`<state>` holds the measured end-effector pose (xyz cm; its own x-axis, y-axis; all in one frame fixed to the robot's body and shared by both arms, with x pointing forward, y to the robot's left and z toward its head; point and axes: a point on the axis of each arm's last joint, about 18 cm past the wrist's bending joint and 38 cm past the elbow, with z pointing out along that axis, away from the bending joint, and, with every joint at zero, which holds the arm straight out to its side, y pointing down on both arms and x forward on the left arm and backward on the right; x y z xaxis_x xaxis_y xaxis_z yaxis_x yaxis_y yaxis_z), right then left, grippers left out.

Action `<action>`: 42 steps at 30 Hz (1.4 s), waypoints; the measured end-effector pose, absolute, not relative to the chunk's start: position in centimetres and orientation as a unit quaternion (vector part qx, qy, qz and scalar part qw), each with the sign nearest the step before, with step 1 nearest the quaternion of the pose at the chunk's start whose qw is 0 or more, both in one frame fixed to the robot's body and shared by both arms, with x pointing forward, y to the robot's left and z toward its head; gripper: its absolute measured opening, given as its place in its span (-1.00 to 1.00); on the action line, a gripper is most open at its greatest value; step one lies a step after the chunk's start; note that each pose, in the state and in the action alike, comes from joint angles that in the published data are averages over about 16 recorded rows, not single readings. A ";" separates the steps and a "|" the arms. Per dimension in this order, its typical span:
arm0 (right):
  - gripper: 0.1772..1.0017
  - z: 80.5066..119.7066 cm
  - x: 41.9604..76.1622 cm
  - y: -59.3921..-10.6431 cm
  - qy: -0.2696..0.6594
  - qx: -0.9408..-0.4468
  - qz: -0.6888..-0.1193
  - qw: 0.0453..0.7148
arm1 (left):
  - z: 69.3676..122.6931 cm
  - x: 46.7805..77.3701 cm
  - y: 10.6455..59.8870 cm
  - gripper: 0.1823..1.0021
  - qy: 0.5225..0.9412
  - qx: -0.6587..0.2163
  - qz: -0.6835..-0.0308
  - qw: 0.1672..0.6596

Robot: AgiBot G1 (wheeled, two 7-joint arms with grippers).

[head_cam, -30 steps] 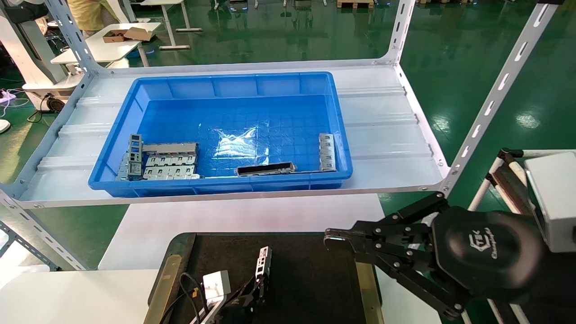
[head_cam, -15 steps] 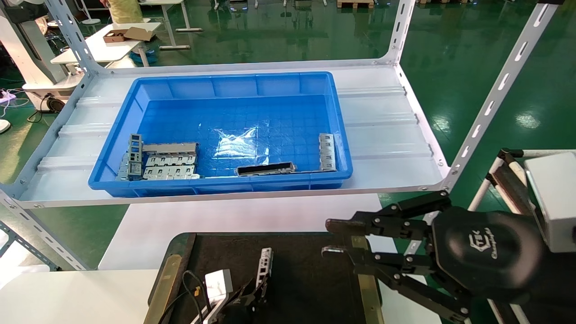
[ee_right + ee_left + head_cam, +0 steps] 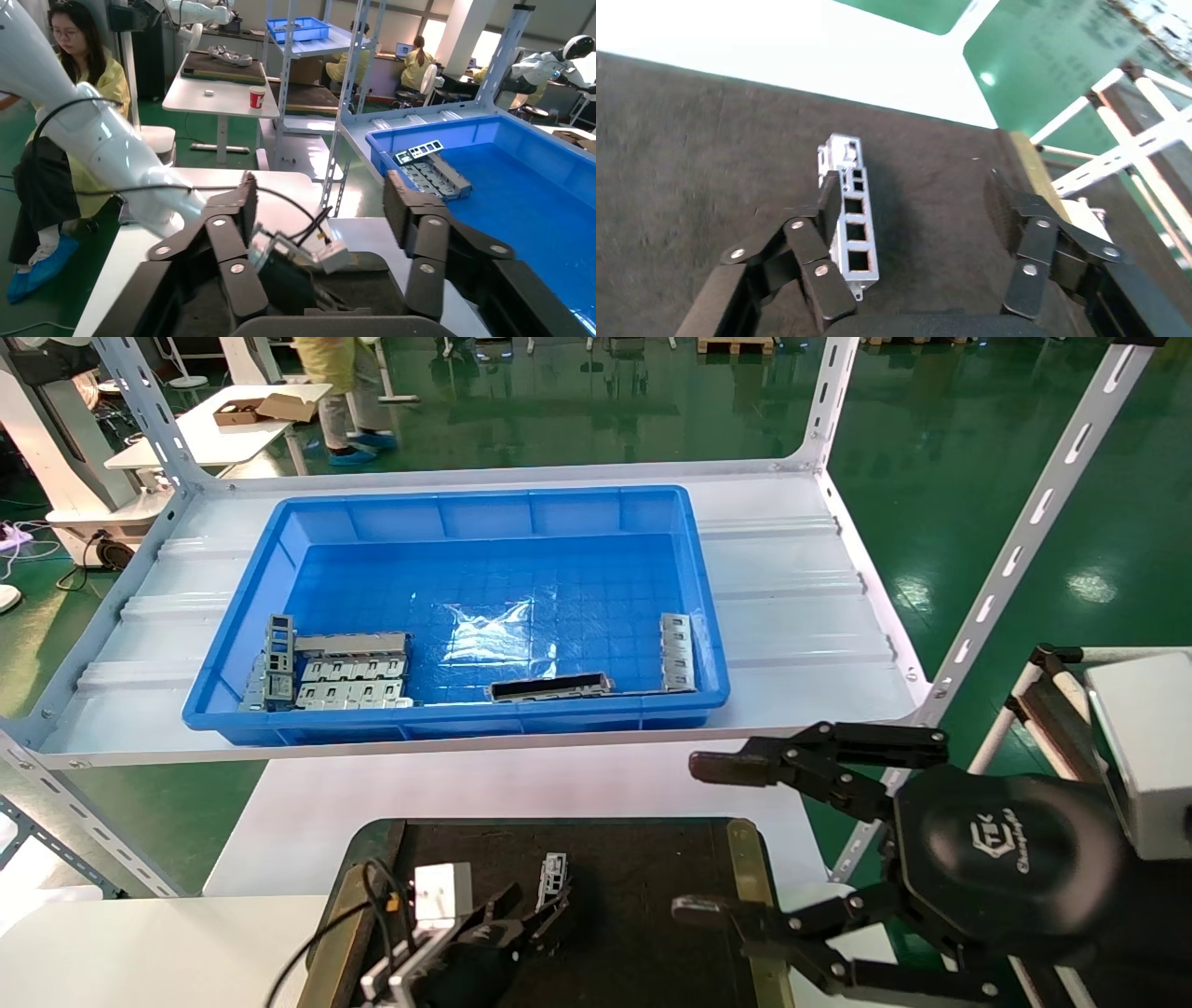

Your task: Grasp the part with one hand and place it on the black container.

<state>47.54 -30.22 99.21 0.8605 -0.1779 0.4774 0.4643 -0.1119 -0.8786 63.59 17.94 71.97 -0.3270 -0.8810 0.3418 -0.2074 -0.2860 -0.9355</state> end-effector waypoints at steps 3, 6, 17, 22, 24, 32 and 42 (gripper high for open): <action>0.07 99.2 47.5 -30.2 -0.102 -0.705 -0.244 0.659 | 73.2 63.2 19.0 0.30 0.548 -0.489 -0.624 0.268; 0.22 99.2 47.5 -30.2 -0.102 -0.705 -0.244 0.659 | 74.3 62.7 20.1 0.47 0.565 -0.466 -0.629 0.260; 0.75 99.2 47.5 -30.2 -0.102 -0.705 -0.244 0.659 | 77.8 59.9 24.6 0.86 0.626 -0.378 -0.645 0.222; 0.89 99.2 47.5 -30.2 -0.102 -0.705 -0.244 0.659 | 79.3 58.2 26.8 0.94 0.646 -0.337 -0.651 0.212; 0.91 99.2 47.5 -30.2 -0.102 -0.705 -0.244 0.659 | 79.8 57.5 27.7 0.96 0.653 -0.322 -0.652 0.211; 0.99 99.2 47.5 -30.2 -0.102 -0.705 -0.244 0.659 | 81.4 55.3 30.9 1.00 0.680 -0.269 -0.648 0.214; 1.00 99.2 47.5 -30.2 -0.102 -0.705 -0.244 0.659 | 82.8 53.5 33.6 1.00 0.709 -0.222 -0.637 0.208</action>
